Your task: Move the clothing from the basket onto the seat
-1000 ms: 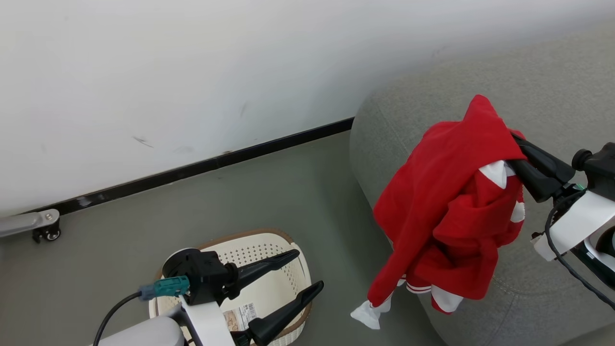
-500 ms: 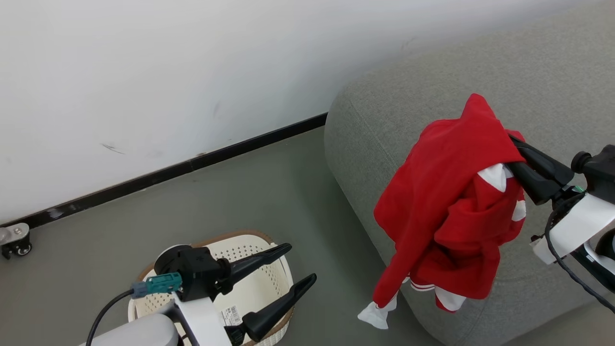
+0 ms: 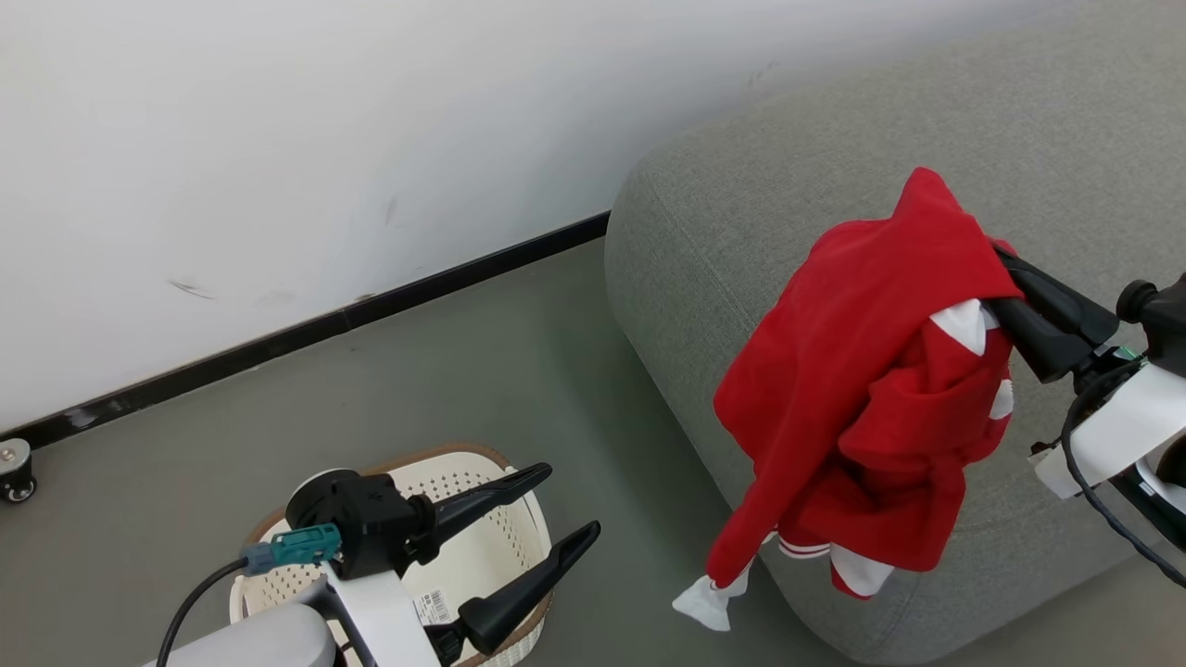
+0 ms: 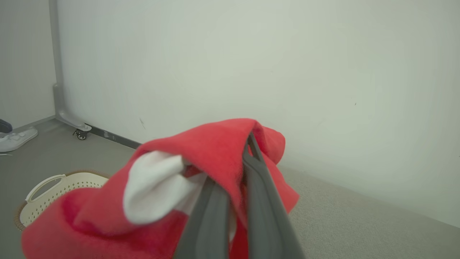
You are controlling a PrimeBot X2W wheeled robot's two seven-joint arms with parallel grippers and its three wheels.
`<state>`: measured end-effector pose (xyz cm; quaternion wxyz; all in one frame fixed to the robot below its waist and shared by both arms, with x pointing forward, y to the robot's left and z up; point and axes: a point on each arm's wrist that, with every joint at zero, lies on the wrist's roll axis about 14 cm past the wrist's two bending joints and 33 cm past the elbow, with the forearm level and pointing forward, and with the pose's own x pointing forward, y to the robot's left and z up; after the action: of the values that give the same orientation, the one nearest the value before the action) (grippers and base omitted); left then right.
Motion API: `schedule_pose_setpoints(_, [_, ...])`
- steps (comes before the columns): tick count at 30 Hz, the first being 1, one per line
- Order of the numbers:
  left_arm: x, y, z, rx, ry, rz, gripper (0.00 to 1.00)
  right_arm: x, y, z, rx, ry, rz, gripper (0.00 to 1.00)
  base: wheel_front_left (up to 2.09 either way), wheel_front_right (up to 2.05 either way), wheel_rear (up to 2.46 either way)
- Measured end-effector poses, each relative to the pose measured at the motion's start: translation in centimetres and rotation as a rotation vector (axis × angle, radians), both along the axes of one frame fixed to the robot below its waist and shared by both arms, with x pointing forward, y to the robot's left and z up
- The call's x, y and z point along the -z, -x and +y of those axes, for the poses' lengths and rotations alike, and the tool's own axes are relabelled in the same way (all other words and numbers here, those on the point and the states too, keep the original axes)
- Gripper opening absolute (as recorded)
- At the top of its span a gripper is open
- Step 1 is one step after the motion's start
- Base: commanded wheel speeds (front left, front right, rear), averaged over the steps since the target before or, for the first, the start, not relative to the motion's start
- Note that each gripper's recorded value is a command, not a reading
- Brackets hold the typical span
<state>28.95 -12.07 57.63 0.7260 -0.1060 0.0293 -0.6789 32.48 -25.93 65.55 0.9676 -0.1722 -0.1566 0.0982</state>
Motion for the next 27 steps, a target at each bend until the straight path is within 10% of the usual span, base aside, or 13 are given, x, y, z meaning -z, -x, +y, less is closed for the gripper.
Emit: schedule_pose_setpoints(27, [0.4,2.8,0.7,0.029,0.004,0.043,1.0,-2.3,-3.0,-9.7,0.267,-0.102,-0.036,0.0,0.0,0.0,0.0])
